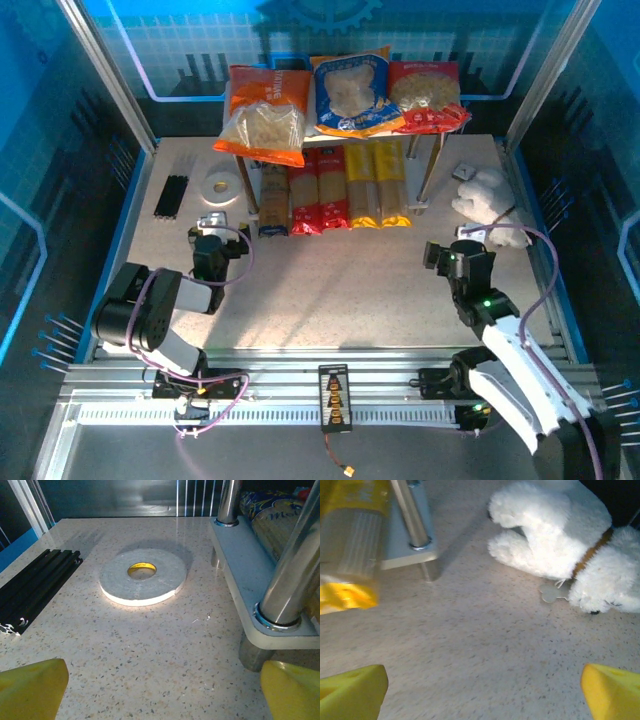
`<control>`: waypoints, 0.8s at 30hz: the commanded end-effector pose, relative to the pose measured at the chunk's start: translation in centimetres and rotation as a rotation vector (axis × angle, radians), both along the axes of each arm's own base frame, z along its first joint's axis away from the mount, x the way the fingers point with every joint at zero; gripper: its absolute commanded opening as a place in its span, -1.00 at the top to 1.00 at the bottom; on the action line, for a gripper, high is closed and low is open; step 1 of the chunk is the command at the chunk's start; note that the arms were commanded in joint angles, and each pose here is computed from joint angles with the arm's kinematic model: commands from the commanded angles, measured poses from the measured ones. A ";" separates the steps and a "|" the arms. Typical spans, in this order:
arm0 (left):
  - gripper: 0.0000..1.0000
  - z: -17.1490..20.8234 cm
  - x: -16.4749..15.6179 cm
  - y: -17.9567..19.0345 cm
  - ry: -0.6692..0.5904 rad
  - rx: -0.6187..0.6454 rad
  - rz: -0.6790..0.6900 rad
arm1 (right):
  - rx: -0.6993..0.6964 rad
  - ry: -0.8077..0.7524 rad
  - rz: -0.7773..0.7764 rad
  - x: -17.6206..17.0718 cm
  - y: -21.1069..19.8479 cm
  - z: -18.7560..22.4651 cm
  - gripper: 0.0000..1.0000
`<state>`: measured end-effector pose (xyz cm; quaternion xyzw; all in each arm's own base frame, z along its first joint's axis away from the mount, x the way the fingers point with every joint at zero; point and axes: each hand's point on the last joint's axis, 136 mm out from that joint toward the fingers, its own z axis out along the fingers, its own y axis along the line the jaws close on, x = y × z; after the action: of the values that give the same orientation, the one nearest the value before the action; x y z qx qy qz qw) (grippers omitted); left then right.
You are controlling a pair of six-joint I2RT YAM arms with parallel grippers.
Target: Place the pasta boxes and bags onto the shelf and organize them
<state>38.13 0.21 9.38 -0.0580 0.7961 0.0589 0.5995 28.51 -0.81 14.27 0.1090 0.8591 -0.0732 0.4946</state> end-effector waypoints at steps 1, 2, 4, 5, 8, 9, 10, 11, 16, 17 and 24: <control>-0.99 1.2 0.2 -0.5 -0.060 0.003 -0.041 | -0.023 -0.201 -0.075 3.4 -2.0 1.7 -0.99; -0.99 1.2 0.1 -0.7 -0.063 0.003 -0.047 | -0.030 -0.206 -0.091 3.8 -2.6 1.1 -0.99; -0.99 1.2 0.0 -0.7 -0.067 0.003 -0.053 | -0.048 -0.209 -0.114 4.6 -3.4 -0.1 -0.99; -0.99 1.2 0.0 -0.8 -0.069 0.004 -0.055 | -0.065 -0.208 -0.113 4.9 -3.5 -0.4 -0.99; -0.99 1.2 -0.1 -0.8 -0.071 0.002 -0.057 | -0.123 -0.223 -0.096 5.8 -3.7 -1.1 -0.99; -0.99 1.3 -0.1 -0.8 -0.072 0.002 -0.059 | -0.129 -0.234 -0.094 6.0 -3.7 -1.0 -0.99; -0.99 1.3 -0.1 -0.8 -0.073 0.002 -0.061 | -0.132 -0.240 -0.080 6.2 -3.6 -0.9 -0.99; -0.99 1.2 -0.1 -0.9 -0.073 0.004 -0.062 | -0.136 -0.252 -0.078 6.3 -3.6 -0.8 -0.99; -0.99 1.3 -0.1 -0.8 -0.074 0.003 -0.061 | -0.128 -0.258 0.069 7.6 -1.4 -1.0 -0.99; -0.99 1.3 -0.1 -0.9 -0.073 0.002 -0.062 | -0.125 -0.264 0.121 8.1 -0.6 -0.9 -0.99; -0.99 1.3 -0.1 -0.8 -0.071 0.004 -0.061 | -0.114 -0.322 0.273 9.1 2.5 -3.1 -0.99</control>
<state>38.12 -0.55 10.33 -0.0393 0.7819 0.0437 0.6206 37.31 0.68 8.30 -0.0059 0.8148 -0.0491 0.5776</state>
